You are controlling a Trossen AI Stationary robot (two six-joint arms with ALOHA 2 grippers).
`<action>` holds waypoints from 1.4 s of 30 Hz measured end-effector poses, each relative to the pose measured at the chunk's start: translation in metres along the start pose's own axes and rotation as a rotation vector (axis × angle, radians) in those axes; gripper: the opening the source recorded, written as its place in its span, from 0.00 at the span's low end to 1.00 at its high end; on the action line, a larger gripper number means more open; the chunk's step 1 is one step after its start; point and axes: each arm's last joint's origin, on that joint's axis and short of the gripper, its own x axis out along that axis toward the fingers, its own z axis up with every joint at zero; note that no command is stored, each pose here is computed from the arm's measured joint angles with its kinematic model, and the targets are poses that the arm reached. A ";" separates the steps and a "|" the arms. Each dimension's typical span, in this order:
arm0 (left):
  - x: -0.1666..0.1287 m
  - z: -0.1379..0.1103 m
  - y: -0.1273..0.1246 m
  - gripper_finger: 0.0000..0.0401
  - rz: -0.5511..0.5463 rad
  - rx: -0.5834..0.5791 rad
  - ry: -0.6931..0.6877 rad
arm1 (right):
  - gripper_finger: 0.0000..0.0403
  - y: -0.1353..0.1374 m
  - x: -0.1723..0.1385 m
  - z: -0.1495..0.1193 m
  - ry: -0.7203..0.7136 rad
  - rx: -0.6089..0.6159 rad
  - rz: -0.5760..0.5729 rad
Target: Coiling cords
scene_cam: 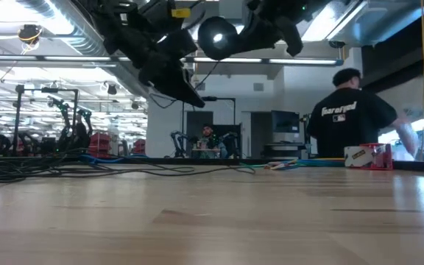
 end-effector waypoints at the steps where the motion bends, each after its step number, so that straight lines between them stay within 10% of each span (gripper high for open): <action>1: 0.001 -0.001 0.000 0.19 0.004 -0.009 0.007 | 0.02 0.000 -0.001 -0.001 0.013 0.000 -0.009; 9: 0.004 -0.015 -0.005 0.37 -0.022 -0.055 0.151 | 0.02 -0.003 -0.001 -0.003 0.099 0.027 -0.097; 21: 0.012 -0.064 -0.017 0.34 -0.004 -0.220 0.188 | 0.02 -0.002 -0.002 -0.008 0.172 0.109 -0.127; 32: 0.015 -0.053 -0.025 0.33 0.096 -0.416 -0.376 | 0.02 -0.017 0.003 -0.026 0.209 0.276 -0.159; 42: 0.085 -0.021 -0.024 0.33 0.090 -0.494 -0.468 | 0.02 -0.018 0.003 -0.024 0.168 0.287 -0.146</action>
